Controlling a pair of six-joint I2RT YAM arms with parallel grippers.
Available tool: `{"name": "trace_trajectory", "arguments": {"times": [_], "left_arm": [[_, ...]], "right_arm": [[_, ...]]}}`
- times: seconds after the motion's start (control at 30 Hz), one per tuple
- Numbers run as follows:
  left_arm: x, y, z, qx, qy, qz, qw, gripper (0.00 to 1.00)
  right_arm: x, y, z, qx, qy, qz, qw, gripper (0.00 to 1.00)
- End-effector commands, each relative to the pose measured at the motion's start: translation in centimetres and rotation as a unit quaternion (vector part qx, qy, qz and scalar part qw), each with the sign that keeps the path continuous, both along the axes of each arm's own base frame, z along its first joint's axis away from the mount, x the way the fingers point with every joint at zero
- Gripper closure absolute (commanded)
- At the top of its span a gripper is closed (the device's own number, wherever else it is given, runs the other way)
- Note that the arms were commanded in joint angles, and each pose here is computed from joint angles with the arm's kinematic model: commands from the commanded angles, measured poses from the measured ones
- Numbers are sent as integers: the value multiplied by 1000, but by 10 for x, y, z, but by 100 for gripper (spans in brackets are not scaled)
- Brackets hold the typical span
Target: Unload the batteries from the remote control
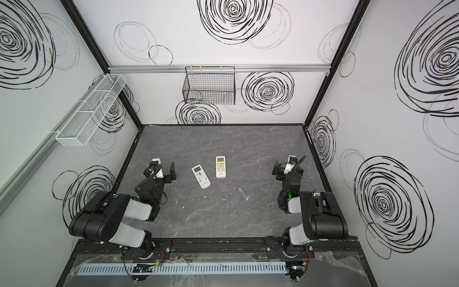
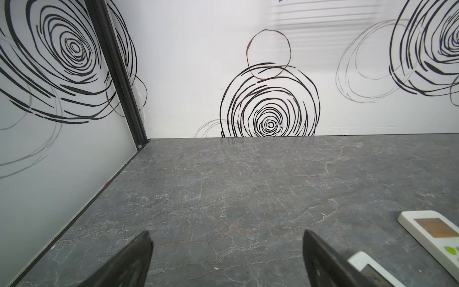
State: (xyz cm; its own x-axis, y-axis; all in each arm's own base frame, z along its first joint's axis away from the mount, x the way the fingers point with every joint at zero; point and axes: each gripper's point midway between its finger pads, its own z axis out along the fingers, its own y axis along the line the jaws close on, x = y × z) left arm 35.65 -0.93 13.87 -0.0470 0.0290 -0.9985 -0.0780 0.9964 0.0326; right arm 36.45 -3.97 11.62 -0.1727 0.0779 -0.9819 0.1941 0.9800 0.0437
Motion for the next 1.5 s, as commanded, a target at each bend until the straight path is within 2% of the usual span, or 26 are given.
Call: {"name": "trace_trajectory", "arguments": {"times": [0.0,1.07,1.13,1.23,1.3,1.37,1.47], "left_arm": [[4,1,16,-1,-30,-6,1000,4],[-2,-1,23,0,-42,-10,999,4],[1,-7,28,5,-34,-27,999,4],[13,-12,28,15,-5,-35,999,4],[21,-20,29,27,12,-47,998,4],[26,-31,38,46,20,-62,997,4],[36,-44,57,115,36,-47,992,4]], "right_arm": [[3,-1,4,0,-6,-2,1000,0],[3,-1,7,-1,-10,3,1000,0],[5,1,13,-7,-3,8,1000,0],[7,-8,32,3,0,-23,1000,0],[5,-16,46,35,-13,-49,998,0],[4,-21,62,103,-34,-75,991,0],[-3,-32,68,218,-41,-131,966,0]]}}
